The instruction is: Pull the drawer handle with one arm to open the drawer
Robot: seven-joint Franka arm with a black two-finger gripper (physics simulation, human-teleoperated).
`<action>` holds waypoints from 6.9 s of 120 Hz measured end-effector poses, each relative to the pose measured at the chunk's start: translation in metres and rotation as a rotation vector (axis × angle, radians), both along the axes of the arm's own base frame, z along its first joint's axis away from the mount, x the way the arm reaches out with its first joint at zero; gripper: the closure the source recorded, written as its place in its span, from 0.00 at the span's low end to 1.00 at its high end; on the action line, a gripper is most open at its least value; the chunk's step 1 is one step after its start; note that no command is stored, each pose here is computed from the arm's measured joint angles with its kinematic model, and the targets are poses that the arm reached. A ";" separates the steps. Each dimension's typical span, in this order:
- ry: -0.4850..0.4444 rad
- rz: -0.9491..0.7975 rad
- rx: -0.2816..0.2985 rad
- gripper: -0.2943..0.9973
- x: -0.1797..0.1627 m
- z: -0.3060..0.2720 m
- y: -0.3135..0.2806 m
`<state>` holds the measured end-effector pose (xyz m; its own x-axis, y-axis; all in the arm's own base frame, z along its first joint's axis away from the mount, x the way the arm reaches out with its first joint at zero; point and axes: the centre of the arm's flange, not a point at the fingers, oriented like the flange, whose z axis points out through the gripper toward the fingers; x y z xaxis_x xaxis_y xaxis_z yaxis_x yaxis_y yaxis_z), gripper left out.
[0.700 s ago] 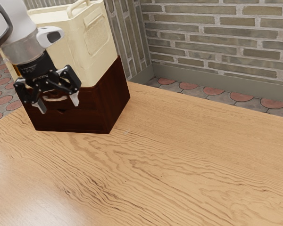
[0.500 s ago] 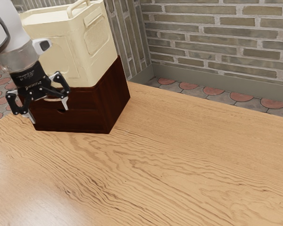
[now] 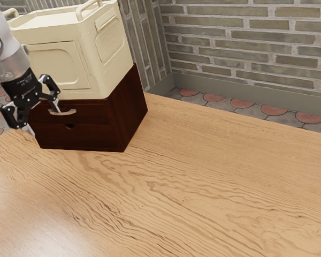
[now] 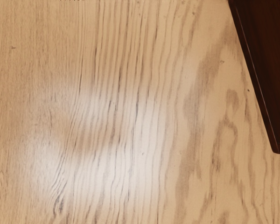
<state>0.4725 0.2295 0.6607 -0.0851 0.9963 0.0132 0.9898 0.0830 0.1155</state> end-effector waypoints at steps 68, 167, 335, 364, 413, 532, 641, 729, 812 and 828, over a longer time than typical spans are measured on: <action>-0.067 0.329 -0.022 0.23 0.010 -0.029 0.106; -0.158 0.354 -0.005 0.23 0.076 -0.066 0.128; -0.165 0.370 -0.016 0.54 0.086 -0.102 0.140; -0.167 0.377 -0.020 0.65 0.080 -0.101 0.139; -0.151 0.380 -0.020 0.70 0.067 -0.102 0.125; -0.139 0.413 0.023 0.72 0.004 -0.096 0.094; -0.168 0.439 0.053 0.72 -0.043 -0.096 0.070; -0.191 0.459 0.073 0.69 -0.076 -0.093 0.056; -0.045 -0.019 -0.002 0.28 -0.010 0.067 -0.152; 0.019 -0.032 -0.019 0.26 -0.010 0.046 -0.155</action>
<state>0.4626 0.0748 0.7066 -0.0526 0.9986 -0.0049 0.9941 0.0529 0.0951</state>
